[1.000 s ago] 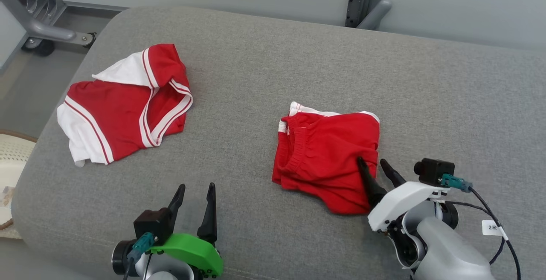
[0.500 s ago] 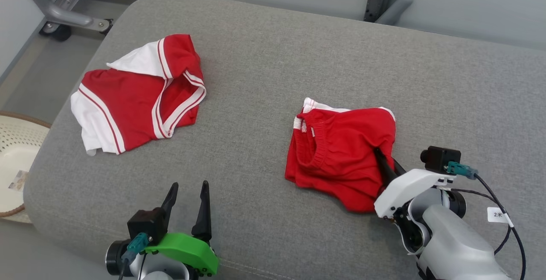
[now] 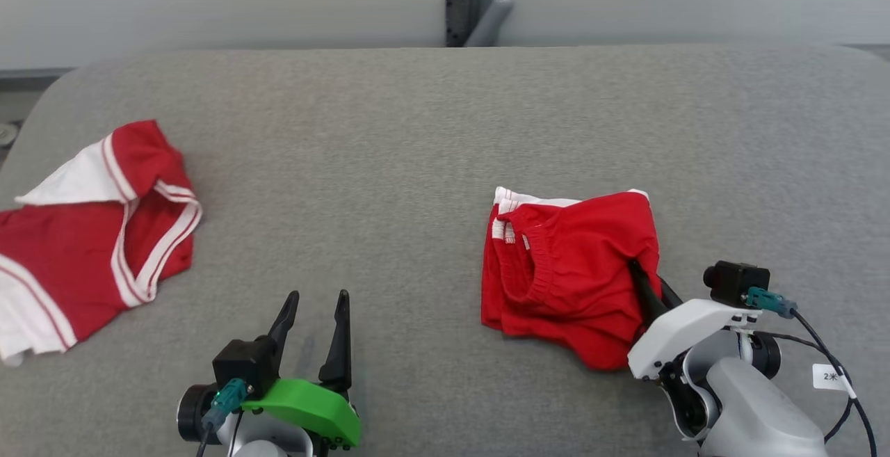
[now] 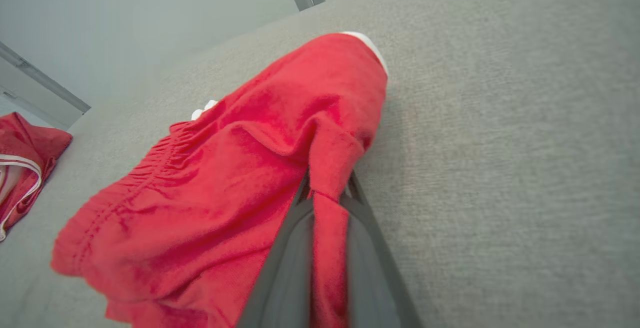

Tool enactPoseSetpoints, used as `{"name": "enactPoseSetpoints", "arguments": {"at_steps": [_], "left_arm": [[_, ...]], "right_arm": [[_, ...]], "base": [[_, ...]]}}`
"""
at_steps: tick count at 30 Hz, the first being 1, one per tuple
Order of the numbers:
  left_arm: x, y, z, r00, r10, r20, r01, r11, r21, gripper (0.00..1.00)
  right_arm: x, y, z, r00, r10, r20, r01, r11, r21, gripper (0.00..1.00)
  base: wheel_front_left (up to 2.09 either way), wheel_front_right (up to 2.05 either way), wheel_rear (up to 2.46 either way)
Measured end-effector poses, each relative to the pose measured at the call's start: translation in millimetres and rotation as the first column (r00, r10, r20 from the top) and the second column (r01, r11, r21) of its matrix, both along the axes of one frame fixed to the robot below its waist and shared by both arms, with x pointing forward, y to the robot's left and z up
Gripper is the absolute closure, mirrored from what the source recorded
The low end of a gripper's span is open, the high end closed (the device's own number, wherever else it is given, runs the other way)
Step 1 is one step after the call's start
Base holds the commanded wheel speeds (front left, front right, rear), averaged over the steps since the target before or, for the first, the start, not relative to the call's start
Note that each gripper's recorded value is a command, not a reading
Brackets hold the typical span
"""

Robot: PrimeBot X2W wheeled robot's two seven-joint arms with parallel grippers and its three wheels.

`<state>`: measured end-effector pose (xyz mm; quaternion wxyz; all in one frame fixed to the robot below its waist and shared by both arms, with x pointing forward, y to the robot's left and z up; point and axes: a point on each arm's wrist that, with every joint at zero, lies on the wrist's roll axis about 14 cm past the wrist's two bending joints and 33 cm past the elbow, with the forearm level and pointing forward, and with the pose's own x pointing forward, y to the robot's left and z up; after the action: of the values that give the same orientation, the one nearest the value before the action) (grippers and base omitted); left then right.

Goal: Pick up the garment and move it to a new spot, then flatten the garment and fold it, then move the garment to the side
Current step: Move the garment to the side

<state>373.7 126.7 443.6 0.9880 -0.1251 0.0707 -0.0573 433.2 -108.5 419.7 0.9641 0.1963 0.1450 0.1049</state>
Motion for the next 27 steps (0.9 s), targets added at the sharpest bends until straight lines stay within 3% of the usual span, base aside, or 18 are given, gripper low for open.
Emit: {"name": "enactPoseSetpoints", "arguments": {"at_steps": [4, 10, 19, 22, 27], "left_arm": [[15.3, -50.2, 8.5, 0.989, -0.146, 0.030, 0.147, 0.989, -0.016, 0.00], [25.2, -103.2, 14.6, 0.954, -0.295, 0.055, 0.296, 0.955, -0.018, 0.00], [24.5, -204.0, 25.9, 0.819, -0.563, 0.106, 0.566, 0.824, 0.001, 0.00], [25.1, -219.6, 20.0, 0.790, -0.605, 0.101, 0.607, 0.794, 0.004, 0.00], [32.7, -224.3, 4.7, 0.780, -0.621, 0.075, 0.622, 0.783, 0.004, 0.00]], "right_arm": [[-22.7, -46.4, 5.4, 0.993, -0.113, 0.015, 0.113, 0.993, -0.020, 1.00], [-45.9, -72.7, 14.3, 0.980, -0.196, 0.037, 0.196, 0.980, -0.009, 1.00], [-79.8, -121.8, 26.6, 0.940, -0.335, 0.065, 0.337, 0.941, -0.014, 1.00], [-78.2, -129.1, 28.2, 0.936, -0.345, 0.069, 0.348, 0.937, -0.032, 1.00], [-61.7, -139.2, 33.2, 0.949, -0.303, 0.088, 0.313, 0.941, -0.127, 1.00]], "base": [[0.00, 0.00, 0.00], [0.00, 0.00, 0.00], [0.00, 0.00, 0.00], [0.00, 0.00, 0.00], [0.00, 0.00, 0.00]]}}
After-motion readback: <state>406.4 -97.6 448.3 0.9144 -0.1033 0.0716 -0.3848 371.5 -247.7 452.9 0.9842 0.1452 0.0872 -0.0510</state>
